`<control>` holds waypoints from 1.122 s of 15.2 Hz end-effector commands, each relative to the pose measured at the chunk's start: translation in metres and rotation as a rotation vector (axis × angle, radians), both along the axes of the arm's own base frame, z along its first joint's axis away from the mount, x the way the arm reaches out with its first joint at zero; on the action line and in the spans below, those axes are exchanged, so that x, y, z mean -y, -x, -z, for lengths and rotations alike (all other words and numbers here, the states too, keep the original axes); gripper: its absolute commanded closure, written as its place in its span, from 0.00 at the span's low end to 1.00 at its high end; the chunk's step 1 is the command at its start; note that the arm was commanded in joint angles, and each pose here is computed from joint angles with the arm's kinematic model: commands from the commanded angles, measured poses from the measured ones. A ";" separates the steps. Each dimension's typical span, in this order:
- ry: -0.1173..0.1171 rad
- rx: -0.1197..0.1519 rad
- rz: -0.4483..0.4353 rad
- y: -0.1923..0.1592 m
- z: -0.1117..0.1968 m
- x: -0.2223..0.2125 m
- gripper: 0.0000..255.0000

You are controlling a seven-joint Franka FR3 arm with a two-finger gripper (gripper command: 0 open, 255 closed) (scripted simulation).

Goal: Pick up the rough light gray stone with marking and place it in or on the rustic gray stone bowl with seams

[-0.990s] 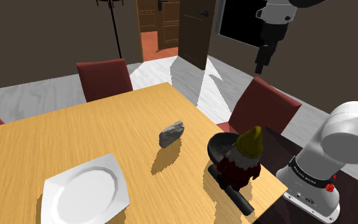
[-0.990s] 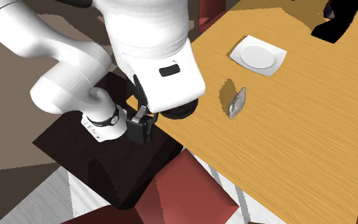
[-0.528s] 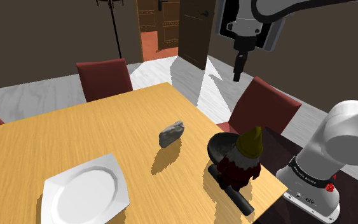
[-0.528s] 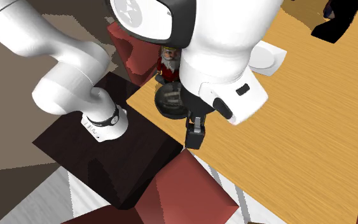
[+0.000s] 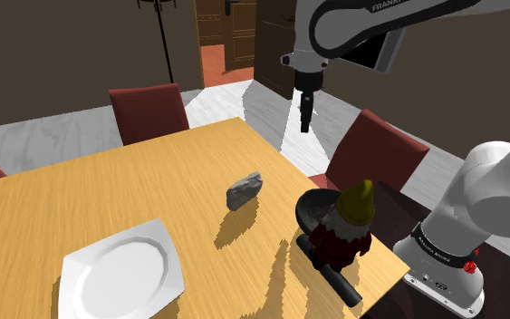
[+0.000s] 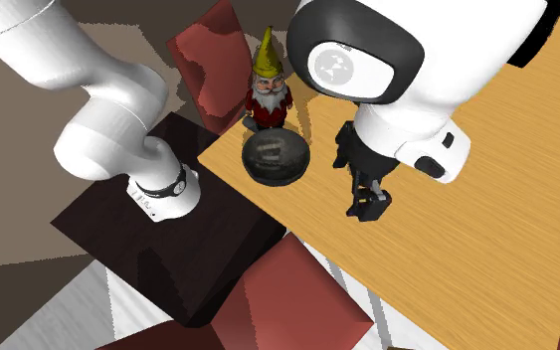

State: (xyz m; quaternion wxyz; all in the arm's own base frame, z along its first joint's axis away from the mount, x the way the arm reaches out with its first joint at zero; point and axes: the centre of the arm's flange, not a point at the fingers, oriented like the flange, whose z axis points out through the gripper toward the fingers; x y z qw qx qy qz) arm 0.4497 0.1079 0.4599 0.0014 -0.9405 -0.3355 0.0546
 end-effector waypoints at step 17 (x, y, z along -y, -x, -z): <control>-0.070 -0.090 -0.566 -0.042 0.116 -0.200 0.00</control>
